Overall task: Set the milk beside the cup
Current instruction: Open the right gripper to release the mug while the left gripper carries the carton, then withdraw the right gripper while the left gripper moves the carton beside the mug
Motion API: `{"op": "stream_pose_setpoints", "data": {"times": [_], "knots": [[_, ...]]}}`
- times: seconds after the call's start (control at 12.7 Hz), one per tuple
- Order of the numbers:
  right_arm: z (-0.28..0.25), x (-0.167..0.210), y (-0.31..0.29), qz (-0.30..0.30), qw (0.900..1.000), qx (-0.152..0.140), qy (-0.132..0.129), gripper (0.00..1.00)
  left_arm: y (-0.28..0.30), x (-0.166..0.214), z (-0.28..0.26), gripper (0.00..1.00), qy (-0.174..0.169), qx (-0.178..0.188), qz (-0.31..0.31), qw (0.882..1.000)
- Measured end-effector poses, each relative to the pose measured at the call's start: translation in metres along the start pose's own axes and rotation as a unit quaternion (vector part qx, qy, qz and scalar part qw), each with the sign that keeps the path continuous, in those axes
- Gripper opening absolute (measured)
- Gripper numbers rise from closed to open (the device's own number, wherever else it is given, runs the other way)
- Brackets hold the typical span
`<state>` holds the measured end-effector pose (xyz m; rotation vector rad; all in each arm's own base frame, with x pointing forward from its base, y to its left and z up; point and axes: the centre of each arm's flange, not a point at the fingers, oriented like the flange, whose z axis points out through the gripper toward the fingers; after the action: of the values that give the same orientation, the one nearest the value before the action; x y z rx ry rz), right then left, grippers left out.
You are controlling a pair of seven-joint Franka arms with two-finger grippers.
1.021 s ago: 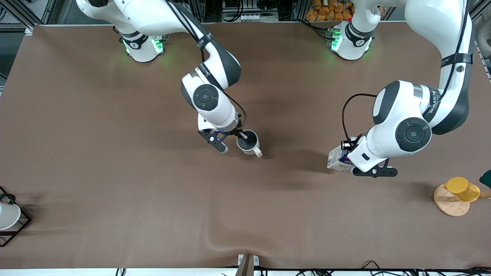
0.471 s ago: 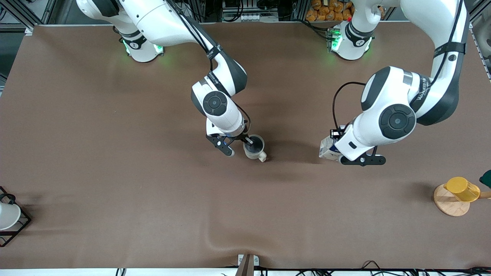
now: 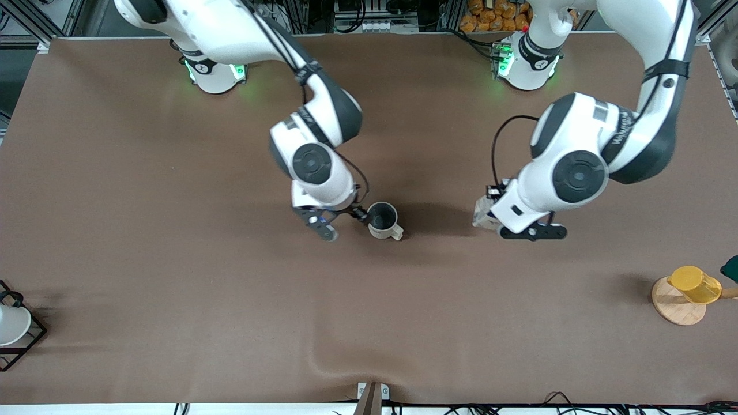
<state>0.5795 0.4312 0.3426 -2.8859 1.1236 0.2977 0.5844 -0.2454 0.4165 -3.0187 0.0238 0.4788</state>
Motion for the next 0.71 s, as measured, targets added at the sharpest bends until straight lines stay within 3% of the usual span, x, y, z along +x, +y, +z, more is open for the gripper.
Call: {"op": "stream_pose_setpoints", "data": {"times": [0.31, 0.55, 0.71], "knots": [[-0.106, 0.098, 0.071, -0.062, 0.997, -0.038, -0.03, 1.0, 0.076, -0.045, -0.001, 0.31, -0.011, 0.002, -0.021, 1.0], [-0.145, 0.157, 0.119, -0.098, 0.993, -0.067, 0.0, 1.0, 0.158, -0.101, 0.007, 0.31, -0.017, 0.007, -0.046, 0.999], [-0.155, 0.196, 0.15, -0.157, 0.985, -0.073, -0.008, 1.0, 0.216, -0.137, 0.026, 0.31, -0.018, 0.019, -0.053, 0.998]]}}
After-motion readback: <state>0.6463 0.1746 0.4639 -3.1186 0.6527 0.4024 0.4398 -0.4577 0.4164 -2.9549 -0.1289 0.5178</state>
